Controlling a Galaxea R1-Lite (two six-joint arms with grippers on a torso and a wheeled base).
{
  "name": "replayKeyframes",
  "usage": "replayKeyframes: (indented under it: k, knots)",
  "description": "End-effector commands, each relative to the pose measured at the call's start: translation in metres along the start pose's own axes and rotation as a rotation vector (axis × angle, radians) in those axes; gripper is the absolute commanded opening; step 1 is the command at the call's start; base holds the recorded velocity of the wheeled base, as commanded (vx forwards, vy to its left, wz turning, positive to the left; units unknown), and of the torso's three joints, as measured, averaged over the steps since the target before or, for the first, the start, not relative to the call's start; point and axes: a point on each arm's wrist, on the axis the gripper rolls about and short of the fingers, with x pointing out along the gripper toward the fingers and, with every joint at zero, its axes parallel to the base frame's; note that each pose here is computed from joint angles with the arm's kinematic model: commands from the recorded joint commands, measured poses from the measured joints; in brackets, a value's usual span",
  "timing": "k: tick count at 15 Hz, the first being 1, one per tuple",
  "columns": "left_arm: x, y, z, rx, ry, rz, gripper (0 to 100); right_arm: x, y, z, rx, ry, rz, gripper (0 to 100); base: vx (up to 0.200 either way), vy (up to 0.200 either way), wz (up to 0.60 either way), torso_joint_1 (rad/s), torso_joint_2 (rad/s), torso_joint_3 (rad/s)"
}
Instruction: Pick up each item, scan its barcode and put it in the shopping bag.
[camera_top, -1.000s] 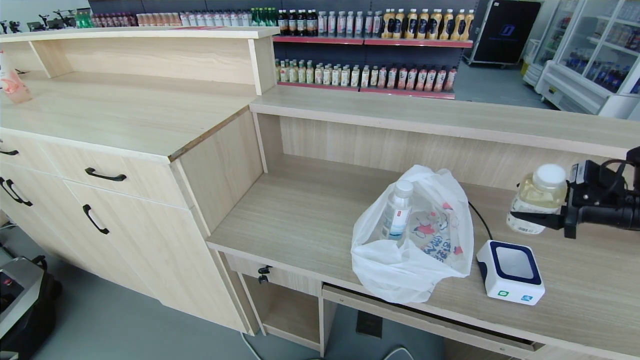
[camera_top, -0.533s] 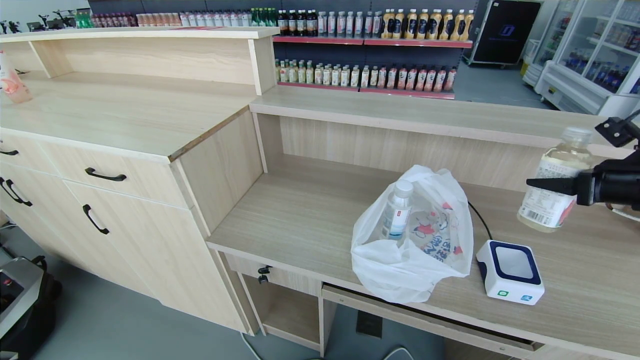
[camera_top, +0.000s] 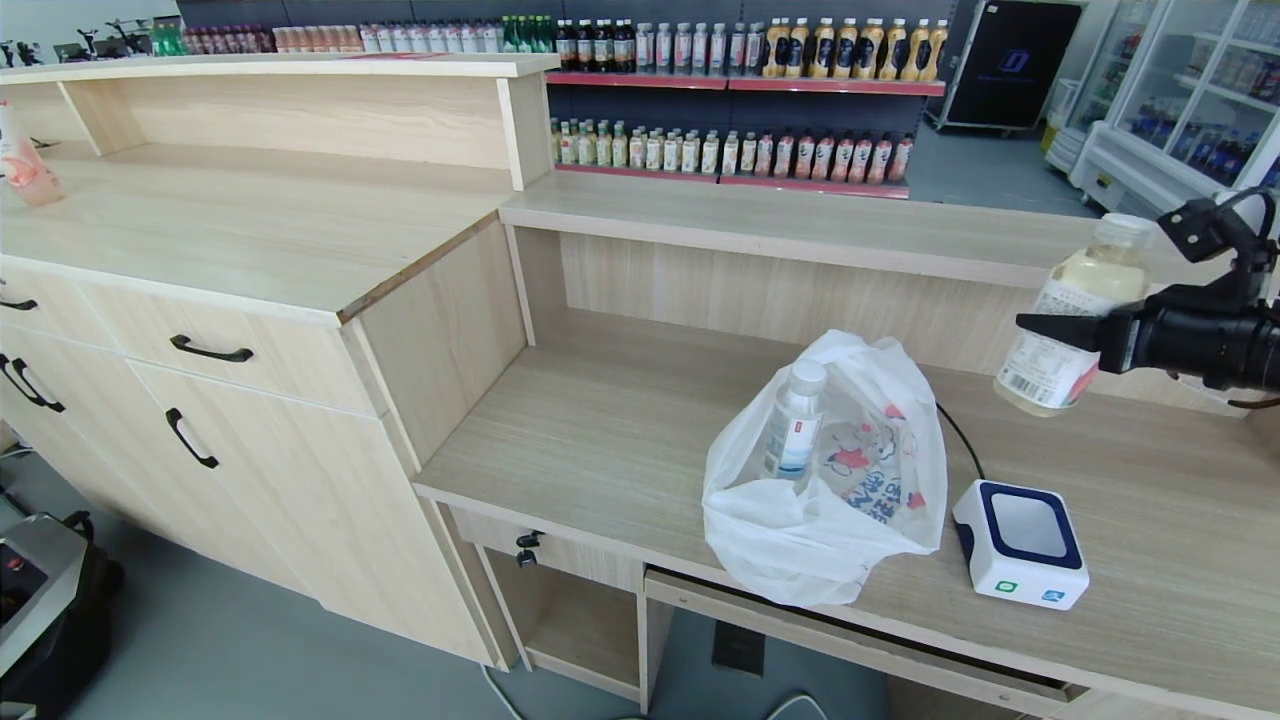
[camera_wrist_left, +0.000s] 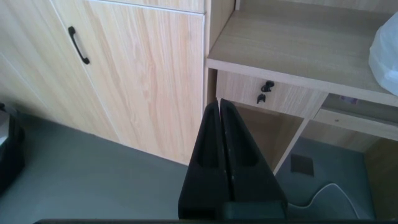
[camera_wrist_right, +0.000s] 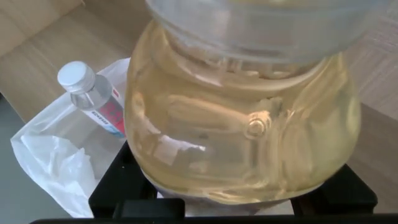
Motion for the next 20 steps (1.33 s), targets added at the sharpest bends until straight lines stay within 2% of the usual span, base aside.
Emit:
replayKeyframes:
  k: [1, 2, 5, 9, 14, 16, 20]
  knots:
    - [0.0, 0.0, 0.0, 0.0, 0.0, 0.001, 0, 0.01, 0.001, -0.01, 0.014, 0.022, 0.013, 0, 0.0, 0.0, 0.0, 0.0, 0.0, 0.0]
    - [0.0, 0.0, 0.0, 0.002, 0.0, 0.001, 0, 0.019, 0.005, -0.015, -0.021, -0.026, 0.026, 0, 0.0, 0.0, 0.0, 0.0, 0.0, 0.0]
    - [0.0, 0.0, 0.0, 0.0, 0.0, 0.001, 0, 0.03, 0.015, -0.013, -0.099, -0.069, 0.017, 0, 0.0, 0.0, 0.0, 0.0, 0.0, 0.0]
    - [0.0, 0.0, 0.0, 0.0, 0.0, 0.001, 0, 0.026, 0.02, -0.02, -0.301, -0.02, -0.085, 0, 0.0, 0.0, 0.0, 0.0, 0.0, 0.0]
    - [0.0, 0.0, 0.0, 0.0, 0.0, 0.001, 0, 0.019, 0.025, -0.017, -0.418, -0.073, -0.103, 0, 0.0, 0.0, 0.0, 0.0, 0.0, 0.0]
    - [0.0, 0.0, 0.0, 0.002, 0.0, 0.001, 0, 0.018, 0.024, -0.017, -0.418, -0.077, -0.101, 0, 0.0, 0.0, 0.0, 0.0, 0.0, 0.0]
    - [0.0, 0.0, 0.0, 0.0, 0.0, 0.001, 0, 0.015, 0.024, -0.017, -0.374, -0.084, -0.097, 0, 0.0, 0.0, 0.6, 0.004, 0.01, 0.002]
